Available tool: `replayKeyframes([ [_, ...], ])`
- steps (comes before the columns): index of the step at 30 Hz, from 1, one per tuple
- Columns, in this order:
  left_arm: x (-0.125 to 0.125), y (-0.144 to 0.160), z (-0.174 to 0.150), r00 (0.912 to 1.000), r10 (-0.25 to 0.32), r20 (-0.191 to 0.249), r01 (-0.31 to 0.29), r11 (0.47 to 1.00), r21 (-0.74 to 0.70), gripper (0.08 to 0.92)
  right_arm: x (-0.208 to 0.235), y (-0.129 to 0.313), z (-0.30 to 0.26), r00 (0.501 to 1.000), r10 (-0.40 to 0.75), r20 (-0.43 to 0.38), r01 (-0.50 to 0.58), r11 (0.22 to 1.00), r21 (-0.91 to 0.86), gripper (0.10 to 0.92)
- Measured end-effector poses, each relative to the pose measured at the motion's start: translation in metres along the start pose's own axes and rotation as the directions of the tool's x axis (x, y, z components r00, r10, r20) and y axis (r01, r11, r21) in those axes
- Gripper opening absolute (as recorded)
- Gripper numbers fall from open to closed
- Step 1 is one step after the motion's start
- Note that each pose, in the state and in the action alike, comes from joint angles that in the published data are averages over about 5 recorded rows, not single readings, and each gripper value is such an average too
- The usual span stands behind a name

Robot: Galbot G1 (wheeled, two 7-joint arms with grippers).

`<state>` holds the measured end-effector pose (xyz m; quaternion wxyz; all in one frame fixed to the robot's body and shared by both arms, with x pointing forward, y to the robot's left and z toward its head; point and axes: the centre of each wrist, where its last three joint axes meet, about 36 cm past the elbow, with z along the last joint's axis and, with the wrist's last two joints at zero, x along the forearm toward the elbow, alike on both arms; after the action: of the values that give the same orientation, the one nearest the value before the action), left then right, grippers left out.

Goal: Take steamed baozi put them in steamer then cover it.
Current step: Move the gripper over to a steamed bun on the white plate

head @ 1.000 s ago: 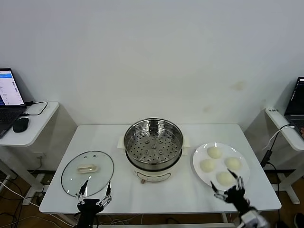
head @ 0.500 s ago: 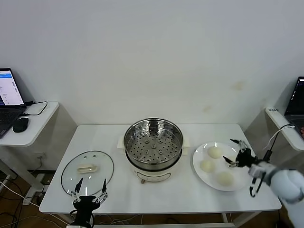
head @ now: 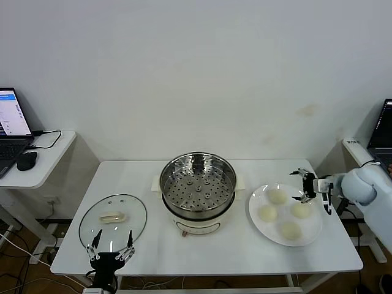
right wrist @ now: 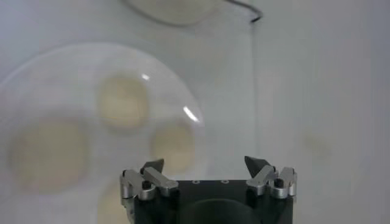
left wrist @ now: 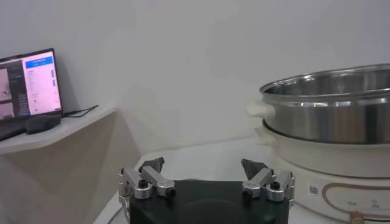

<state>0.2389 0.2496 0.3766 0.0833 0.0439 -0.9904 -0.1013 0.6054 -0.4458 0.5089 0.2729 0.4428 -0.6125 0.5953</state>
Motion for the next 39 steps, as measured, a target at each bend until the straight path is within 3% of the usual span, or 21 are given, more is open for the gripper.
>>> replayKeyframes([
  [16,0.002,0.011,0.004,0.9997,-0.014,-0.019,0.013,1.0,-0.029,0.823,-0.063,-0.047,-0.018,0.977,-0.194,-0.083,0.199,0.979,0.048,0.823],
  [29,0.002,0.011,0.002,0.9998,-0.016,-0.014,0.016,0.999,-0.028,0.823,-0.09,-0.057,-0.03,0.966,-0.235,-0.107,0.24,0.97,0.043,0.815],
  [39,0.002,0.011,0.002,0.9998,-0.016,-0.014,0.015,0.999,-0.028,0.823,-0.104,-0.06,-0.038,0.958,-0.257,-0.128,0.264,0.963,0.045,0.748],
])
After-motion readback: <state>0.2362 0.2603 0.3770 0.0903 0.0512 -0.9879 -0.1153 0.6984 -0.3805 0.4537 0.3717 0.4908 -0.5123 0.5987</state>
